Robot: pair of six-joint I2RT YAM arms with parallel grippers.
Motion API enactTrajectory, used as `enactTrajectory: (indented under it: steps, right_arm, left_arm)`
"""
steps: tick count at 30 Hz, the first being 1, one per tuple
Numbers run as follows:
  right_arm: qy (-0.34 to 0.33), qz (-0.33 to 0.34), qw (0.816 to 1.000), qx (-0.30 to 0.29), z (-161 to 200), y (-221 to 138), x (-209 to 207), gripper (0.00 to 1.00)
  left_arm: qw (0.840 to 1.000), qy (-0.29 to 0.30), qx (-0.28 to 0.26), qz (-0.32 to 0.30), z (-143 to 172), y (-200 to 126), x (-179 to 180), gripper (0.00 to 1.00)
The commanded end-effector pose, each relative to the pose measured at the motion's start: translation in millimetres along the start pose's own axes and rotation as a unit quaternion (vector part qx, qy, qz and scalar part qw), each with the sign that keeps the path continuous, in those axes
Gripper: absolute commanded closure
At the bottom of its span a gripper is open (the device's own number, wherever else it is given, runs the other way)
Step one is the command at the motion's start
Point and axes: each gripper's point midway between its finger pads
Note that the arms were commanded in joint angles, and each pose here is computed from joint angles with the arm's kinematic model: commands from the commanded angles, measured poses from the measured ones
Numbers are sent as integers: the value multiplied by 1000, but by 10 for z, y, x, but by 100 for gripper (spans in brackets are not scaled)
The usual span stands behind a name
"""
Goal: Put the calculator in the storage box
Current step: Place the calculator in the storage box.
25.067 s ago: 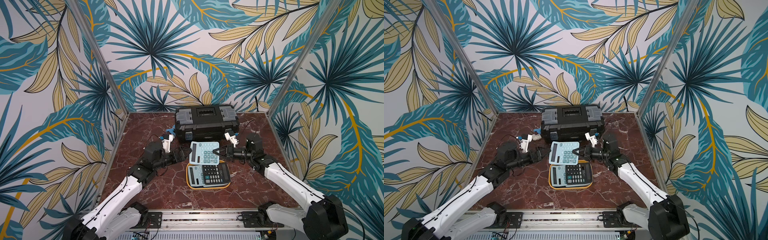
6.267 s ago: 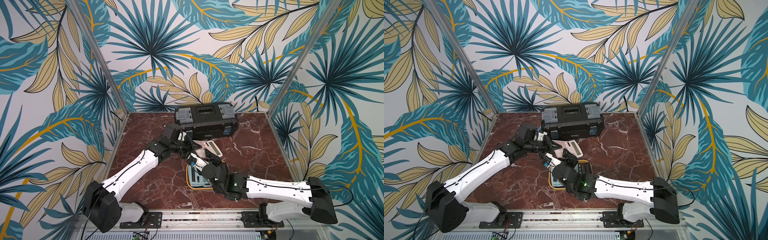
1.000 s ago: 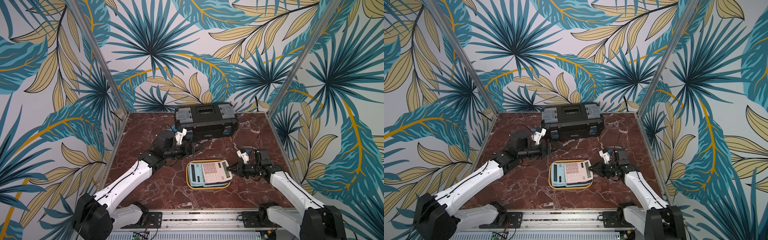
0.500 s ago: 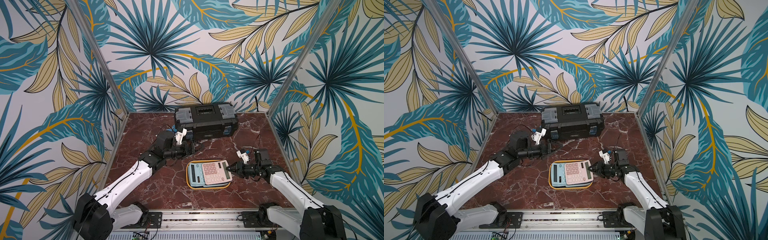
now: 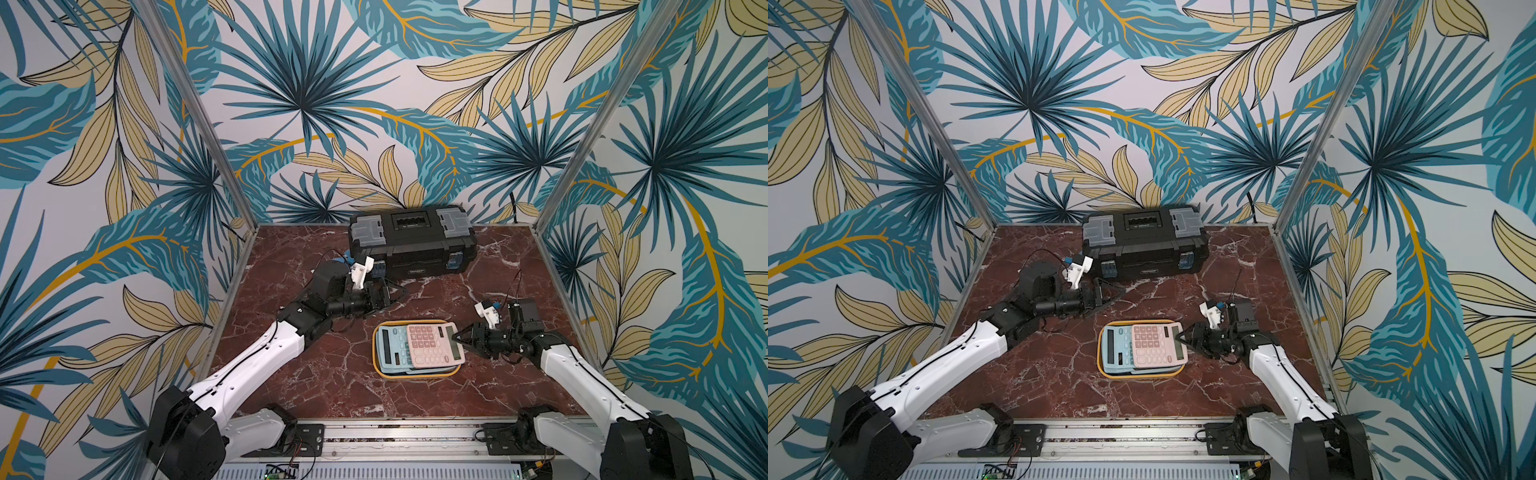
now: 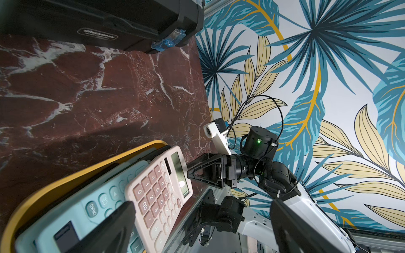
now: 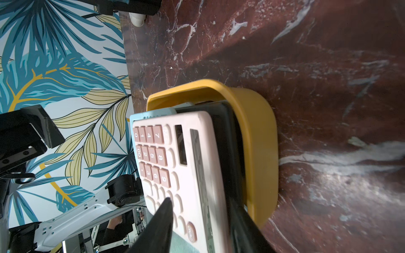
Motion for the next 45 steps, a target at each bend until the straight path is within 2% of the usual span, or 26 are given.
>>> enactTrajectory:
  steps: [1, 9, 20, 27, 32, 36, 40, 45]
  right_arm:
    - [-2, 18, 1000, 1, 40, -25, -37, 49]
    - [-9, 47, 999, -6, 21, -108, -54, 42]
    - [-37, 95, 994, -48, -90, -375, 28, 1]
    - [-84, 130, 982, -108, -277, -686, 199, 1]
    - [-128, 164, 964, -164, -418, -944, 296, 1]
    - [-162, 188, 948, -199, -503, -1100, 338, 1]
    - [-195, 246, 916, -249, -610, -1351, 289, 1]
    - [-238, 281, 880, -299, -708, -1526, 276, 1]
  left_arm:
    - [1000, 5, 0, 9, 40, -36, -7, 0]
    - [1000, 8, -2, 9, 42, -59, -30, 0]
    - [999, 33, -26, 2, 38, -239, -137, 0]
    - [994, 81, -72, -19, 4, -517, -239, 0]
    - [980, 134, -139, -56, -75, -854, -265, 0]
    - [962, 166, -201, -81, -176, -1108, -261, 0]
    - [941, 193, -255, -113, -282, -1339, -239, 0]
    - [911, 220, -318, -145, -418, -1573, -209, 0]
Point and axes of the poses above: each gripper's point midway between its finger pads, its own y axis out along the fingers, its own x axis along the line the jaws close on, z = x × y, and after that the axes turned 12 degrees about -y, right-handed
